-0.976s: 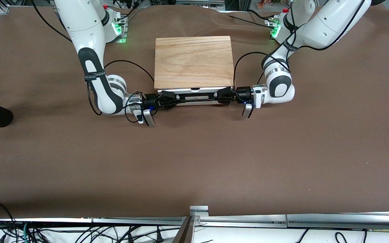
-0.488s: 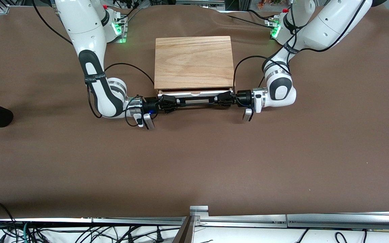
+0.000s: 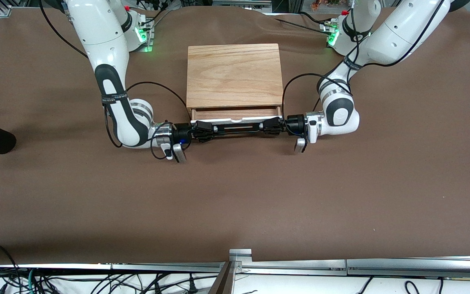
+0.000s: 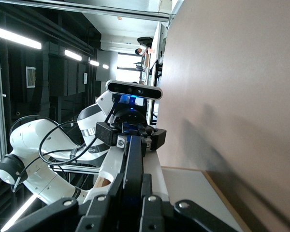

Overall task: Pull top drawer with both arms simultaneously
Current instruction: 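Pull the handle outward with both grippers to slide the drawer open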

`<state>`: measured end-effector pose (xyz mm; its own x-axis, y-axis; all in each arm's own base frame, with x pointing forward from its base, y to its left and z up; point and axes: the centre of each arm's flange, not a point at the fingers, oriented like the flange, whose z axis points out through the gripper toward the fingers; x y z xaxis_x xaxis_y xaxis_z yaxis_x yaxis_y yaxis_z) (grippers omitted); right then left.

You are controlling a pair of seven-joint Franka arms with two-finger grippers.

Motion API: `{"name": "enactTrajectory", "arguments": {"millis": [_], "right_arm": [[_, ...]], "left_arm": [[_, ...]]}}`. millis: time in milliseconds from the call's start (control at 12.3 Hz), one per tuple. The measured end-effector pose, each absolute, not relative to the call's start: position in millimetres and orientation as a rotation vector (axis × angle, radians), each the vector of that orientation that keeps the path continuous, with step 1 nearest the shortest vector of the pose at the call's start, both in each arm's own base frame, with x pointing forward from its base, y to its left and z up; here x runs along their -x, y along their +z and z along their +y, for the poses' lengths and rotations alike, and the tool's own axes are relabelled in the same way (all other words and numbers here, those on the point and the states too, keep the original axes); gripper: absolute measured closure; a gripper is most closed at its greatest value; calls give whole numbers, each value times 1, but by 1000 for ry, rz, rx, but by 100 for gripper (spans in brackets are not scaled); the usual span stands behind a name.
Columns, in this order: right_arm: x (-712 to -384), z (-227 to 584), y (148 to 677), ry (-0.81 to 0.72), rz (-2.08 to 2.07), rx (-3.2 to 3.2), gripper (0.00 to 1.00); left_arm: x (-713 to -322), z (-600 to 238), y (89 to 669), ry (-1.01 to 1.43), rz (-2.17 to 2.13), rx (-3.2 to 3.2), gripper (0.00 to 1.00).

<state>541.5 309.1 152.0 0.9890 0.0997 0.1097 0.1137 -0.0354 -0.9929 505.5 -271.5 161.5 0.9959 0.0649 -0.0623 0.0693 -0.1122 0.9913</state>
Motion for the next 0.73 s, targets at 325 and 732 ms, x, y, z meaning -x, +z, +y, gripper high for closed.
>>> {"name": "enactTrajectory", "arguments": {"millis": [325,732], "right_arm": [[-559,311,152,-15,-155,1615,81],[-575,311,153,-17,-137,1624,81]], "left_arm": [[-525,-270,160,-19,110,-1684,82],[-544,-268,158,-25,113,-1674,82]]}}
